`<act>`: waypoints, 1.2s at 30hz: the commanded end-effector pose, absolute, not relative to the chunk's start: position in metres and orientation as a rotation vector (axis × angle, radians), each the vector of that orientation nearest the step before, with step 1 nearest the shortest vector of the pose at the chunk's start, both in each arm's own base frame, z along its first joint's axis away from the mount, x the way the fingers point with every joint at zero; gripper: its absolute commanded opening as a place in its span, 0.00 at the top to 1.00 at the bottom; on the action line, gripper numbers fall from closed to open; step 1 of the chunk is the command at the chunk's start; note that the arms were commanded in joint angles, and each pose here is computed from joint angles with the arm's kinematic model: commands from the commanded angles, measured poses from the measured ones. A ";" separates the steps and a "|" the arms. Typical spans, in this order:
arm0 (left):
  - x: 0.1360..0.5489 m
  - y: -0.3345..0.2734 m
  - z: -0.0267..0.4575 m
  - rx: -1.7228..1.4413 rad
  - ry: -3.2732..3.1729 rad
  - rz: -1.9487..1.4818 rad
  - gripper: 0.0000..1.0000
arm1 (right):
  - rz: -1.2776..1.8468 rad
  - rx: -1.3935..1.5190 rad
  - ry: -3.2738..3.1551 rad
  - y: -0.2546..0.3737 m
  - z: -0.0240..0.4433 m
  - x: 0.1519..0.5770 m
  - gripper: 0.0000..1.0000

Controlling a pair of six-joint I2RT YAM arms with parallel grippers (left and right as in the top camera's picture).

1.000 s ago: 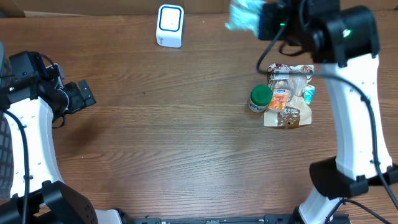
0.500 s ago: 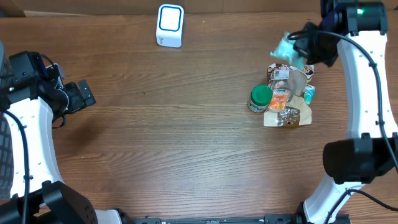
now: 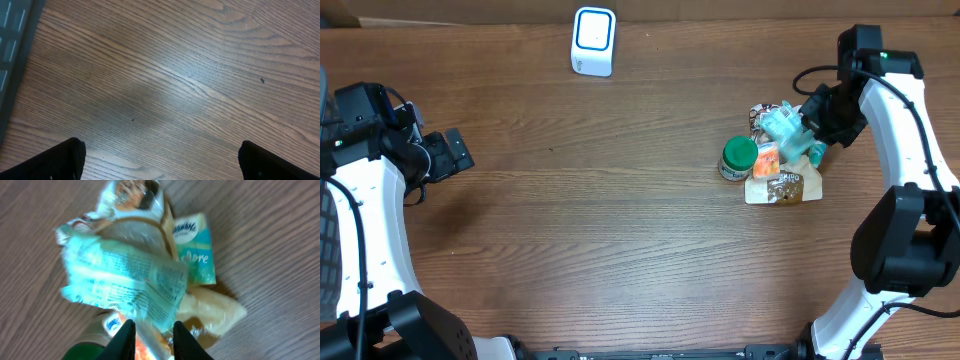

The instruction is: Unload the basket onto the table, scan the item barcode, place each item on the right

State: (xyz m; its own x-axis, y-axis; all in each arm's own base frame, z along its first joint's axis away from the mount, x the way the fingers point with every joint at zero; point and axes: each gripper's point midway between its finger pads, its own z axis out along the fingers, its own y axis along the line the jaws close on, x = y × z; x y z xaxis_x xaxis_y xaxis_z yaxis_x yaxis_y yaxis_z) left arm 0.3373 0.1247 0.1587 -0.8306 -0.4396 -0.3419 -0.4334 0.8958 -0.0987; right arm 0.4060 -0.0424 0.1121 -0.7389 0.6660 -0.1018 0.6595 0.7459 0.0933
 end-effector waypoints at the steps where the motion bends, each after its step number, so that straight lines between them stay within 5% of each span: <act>1: 0.340 0.128 0.164 -0.611 2.695 -0.008 0.00 | 0.077 1.077 2.818 -0.042 0.113 0.402 0.68; 5: 0.340 0.128 0.164 -0.611 2.695 -0.009 0.00 | 0.090 1.022 2.787 -0.042 0.133 0.403 0.59; 11: 0.340 0.128 0.164 -0.611 2.695 -0.008 0.00 | 0.122 0.847 2.654 -0.040 0.221 0.387 0.37; 20: 0.340 0.128 0.164 -0.611 2.695 -0.009 0.00 | 0.147 0.729 2.500 -0.030 0.319 0.290 0.19; 23: 0.340 0.128 0.164 -0.611 2.695 -0.008 0.00 | 0.155 0.718 2.460 -0.025 0.338 0.252 0.00; 27: 0.340 0.128 0.164 -0.611 2.695 -0.009 0.00 | 0.159 0.709 2.433 -0.021 0.350 0.212 0.00; 36: 0.340 0.128 0.164 -0.611 2.695 -0.009 0.00 | 0.164 0.702 2.408 -0.019 0.356 0.192 0.00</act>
